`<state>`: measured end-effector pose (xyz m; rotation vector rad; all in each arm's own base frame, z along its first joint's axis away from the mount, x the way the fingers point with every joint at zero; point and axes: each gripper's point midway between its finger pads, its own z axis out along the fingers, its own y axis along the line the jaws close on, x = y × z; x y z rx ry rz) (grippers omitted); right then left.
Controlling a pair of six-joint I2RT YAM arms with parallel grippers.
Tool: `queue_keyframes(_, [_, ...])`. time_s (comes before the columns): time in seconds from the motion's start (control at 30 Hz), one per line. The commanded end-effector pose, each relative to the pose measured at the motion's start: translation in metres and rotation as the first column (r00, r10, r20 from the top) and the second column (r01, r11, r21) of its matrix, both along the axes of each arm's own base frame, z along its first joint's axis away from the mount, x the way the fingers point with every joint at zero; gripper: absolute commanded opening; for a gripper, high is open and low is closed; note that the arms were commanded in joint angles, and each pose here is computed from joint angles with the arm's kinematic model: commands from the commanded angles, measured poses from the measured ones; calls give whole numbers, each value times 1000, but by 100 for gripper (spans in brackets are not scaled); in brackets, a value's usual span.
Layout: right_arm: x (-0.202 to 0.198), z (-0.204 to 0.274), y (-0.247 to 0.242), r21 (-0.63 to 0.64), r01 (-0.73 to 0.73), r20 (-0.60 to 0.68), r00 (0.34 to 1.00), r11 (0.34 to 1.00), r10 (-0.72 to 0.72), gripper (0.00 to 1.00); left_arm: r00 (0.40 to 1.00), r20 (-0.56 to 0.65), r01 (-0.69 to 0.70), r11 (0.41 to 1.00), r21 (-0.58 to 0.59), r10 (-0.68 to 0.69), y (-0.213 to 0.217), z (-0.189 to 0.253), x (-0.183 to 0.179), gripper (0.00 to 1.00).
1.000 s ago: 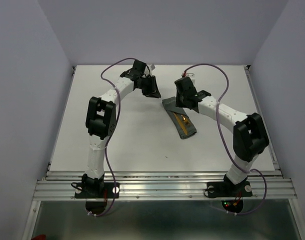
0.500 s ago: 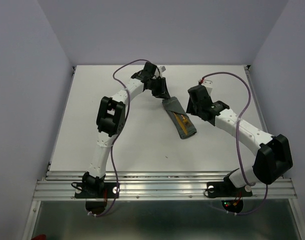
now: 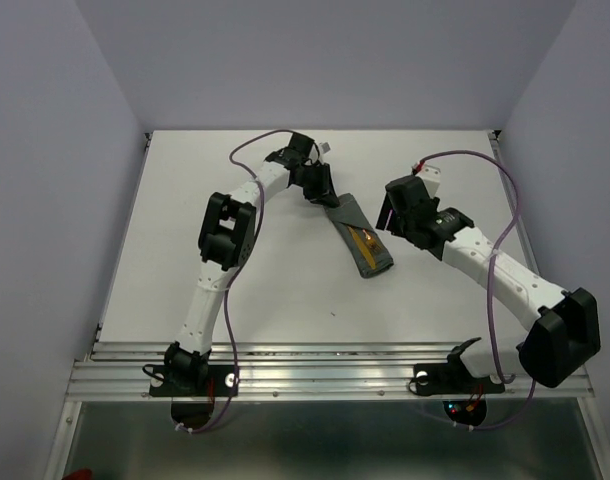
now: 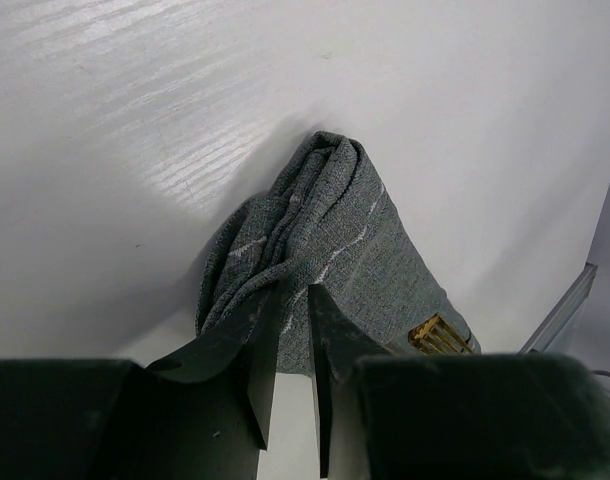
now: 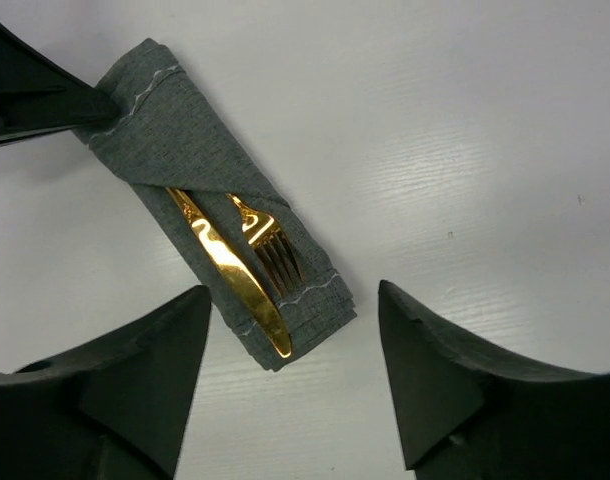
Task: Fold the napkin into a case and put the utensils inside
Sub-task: Stuff the knife into the folded napkin, then reset both arms
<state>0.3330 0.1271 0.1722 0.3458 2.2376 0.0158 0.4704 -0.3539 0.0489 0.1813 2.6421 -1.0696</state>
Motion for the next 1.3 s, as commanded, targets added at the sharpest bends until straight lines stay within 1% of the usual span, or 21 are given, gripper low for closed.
queue_keyframes(0.0, [-5,13,-17,3,80,49,996,997,-80,81,994,109,21,998,-51,-15,-3,64,7,29])
queue_keyframes(0.03, [-6,13,-22,1,102,58,993,995,-102,88,990,139,23,998,-64,-14,-2,83,6,30])
queue_keyframes(0.07, [-9,12,-24,-2,113,53,992,994,-112,98,988,152,26,997,-68,-15,-2,91,5,30])
queue_keyframes(0.1, [-10,11,-26,-3,124,52,991,992,-124,100,986,169,28,997,-71,-16,-1,101,4,30])
queue_keyframes(0.23, [-16,11,-35,13,188,66,980,982,-188,100,968,249,39,997,-63,-23,10,147,-8,31])
queue_keyframes(0.33, [-20,17,-43,26,227,95,969,974,-229,100,963,268,29,999,-39,-17,20,155,-17,32])
queue_keyframes(0.37, [-22,16,-47,17,241,101,965,970,-241,100,950,310,28,999,-35,-16,25,172,-21,32])
queue_keyframes(0.4, [-24,19,-49,25,249,109,962,968,-250,100,946,324,20,999,-27,-11,29,176,-23,33])
queue_keyframes(0.43, [-25,19,-51,29,258,112,959,966,-260,100,947,320,9,1000,-10,-5,34,173,-27,33])
queue_keyframes(0.53, [-30,21,-56,40,278,125,952,960,-281,100,920,390,-42,999,20,31,54,201,-37,34])
queue_keyframes(0.63, [-35,19,-62,39,300,134,944,953,-303,100,891,449,-121,989,82,71,75,208,-38,35])
queue_keyframes(0.73, [-38,22,-67,55,317,152,935,947,-322,100,843,514,-268,953,141,161,112,214,-46,35])
queue_keyframes(0.77, [-40,24,-69,57,326,159,930,944,-331,100,813,544,-345,924,166,206,129,214,-42,35])
queue_keyframes(0.83, [-42,24,-72,59,337,167,925,940,-342,100,776,577,-409,900,153,255,148,219,-51,36])
queue_keyframes(0.87, [-42,27,-74,63,344,177,920,937,-350,100,747,599,-465,871,159,290,163,220,-50,37])
queue_keyframes(0.9, [-43,27,-76,65,348,181,917,935,-354,100,731,611,-483,862,151,302,169,222,-53,37])
queue_keyframes(0.93, [-44,28,-77,66,353,187,915,933,-359,100,726,613,-499,852,157,312,175,211,-57,38])
queue_keyframes(0.97, [-44,29,-79,64,358,193,911,931,-364,100,692,641,-518,847,120,332,183,227,-64,39])
queue_keyframes(1.07, [-47,32,-85,62,381,211,898,922,-385,100,636,666,-580,811,81,389,210,232,-73,41])
queue_keyframes(1.13, [-49,35,-90,77,403,232,882,912,-410,100,613,671,-595,802,45,417,220,235,-80,41])
queue_keyframes(1.27, [-55,37,-99,91,435,260,858,896,-443,100,582,670,-637,770,23,461,243,235,-85,41])
